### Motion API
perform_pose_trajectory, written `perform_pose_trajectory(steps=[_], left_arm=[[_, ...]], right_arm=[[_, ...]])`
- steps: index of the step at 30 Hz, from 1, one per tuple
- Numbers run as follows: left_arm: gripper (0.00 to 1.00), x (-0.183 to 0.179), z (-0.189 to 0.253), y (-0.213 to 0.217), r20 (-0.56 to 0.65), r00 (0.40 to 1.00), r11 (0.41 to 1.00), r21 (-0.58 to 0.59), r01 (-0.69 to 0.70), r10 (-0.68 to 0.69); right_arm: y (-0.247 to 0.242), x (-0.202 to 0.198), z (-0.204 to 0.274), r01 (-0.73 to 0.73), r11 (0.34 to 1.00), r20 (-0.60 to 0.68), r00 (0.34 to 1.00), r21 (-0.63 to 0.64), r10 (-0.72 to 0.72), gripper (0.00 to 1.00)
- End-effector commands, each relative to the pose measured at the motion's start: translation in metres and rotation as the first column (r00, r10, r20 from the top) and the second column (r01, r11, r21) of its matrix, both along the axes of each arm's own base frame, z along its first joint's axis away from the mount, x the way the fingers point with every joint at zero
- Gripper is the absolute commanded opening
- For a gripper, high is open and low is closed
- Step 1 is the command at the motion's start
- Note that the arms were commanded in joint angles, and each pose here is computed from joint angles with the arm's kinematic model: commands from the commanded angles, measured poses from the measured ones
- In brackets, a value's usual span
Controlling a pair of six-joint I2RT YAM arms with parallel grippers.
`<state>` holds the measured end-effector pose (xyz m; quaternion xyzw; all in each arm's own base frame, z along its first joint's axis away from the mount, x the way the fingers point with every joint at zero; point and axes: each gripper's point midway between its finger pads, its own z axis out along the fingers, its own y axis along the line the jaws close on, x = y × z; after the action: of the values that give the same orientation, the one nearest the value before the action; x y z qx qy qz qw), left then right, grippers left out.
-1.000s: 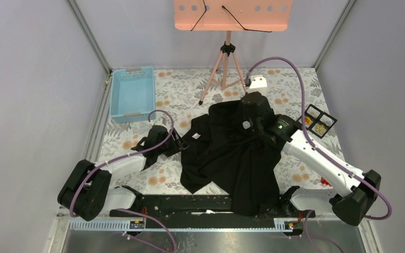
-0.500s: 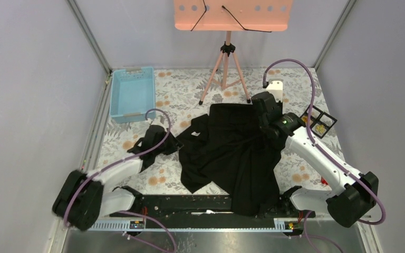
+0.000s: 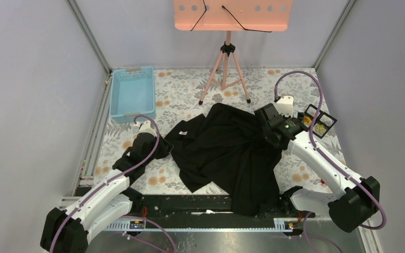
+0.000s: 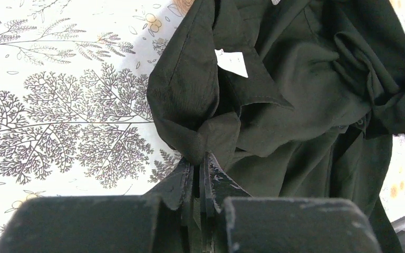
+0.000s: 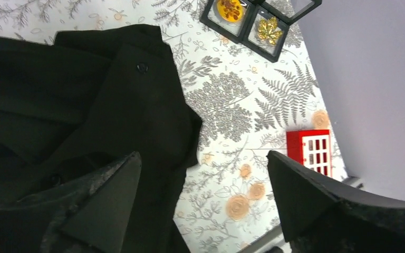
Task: Pin the brooch onto the clothing
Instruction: Flatten out the clothes at the center of the board.
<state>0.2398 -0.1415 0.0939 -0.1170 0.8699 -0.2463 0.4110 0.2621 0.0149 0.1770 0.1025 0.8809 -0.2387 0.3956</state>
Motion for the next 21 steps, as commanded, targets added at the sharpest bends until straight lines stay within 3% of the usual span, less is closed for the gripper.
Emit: perform_pose_trajectory(steps=[1, 3, 5, 10, 14, 17, 21], left_arm=[[0.0, -0.002, 0.0, 0.002, 0.013, 1.0, 1.0, 0.011, 0.012, -0.012], [0.0, -0.006, -0.009, 0.003, -0.033, 0.999, 1.0, 0.01, -0.001, 0.001], [0.0, -0.01, -0.019, 0.003, -0.074, 0.997, 1.0, 0.008, -0.009, 0.01], [0.0, -0.014, -0.036, 0.006, -0.143, 0.989, 0.999, 0.021, -0.036, 0.039], [0.0, -0.014, -0.04, 0.007, -0.154, 0.987, 0.999, 0.036, -0.034, 0.039], [0.0, -0.013, -0.042, 0.007, -0.157, 0.987, 0.999, 0.043, -0.031, 0.037], [0.0, -0.013, -0.044, 0.008, -0.159, 0.987, 0.998, 0.054, -0.027, 0.035]], right_arm=[[0.005, 0.002, 0.03, -0.024, 0.999, 0.017, 1.0, 0.028, 0.024, 1.0], [0.029, 0.013, 0.039, -0.132, 0.986, 0.044, 0.991, 0.106, 0.128, 1.0], [0.069, 0.024, 0.041, -0.314, 0.927, 0.08, 0.949, 0.204, 0.304, 1.0], [0.181, 0.037, 0.037, -0.645, 0.628, 0.18, 0.746, 0.435, 0.641, 1.0], [0.224, 0.061, 0.029, -0.605, 0.619, 0.165, 0.769, 0.501, 0.618, 1.0], [0.264, 0.079, 0.021, -0.603, 0.568, 0.233, 0.773, 0.561, 0.591, 0.99], [0.28, 0.114, 0.002, -0.522, 0.628, 0.254, 0.846, 0.578, 0.469, 0.96]])
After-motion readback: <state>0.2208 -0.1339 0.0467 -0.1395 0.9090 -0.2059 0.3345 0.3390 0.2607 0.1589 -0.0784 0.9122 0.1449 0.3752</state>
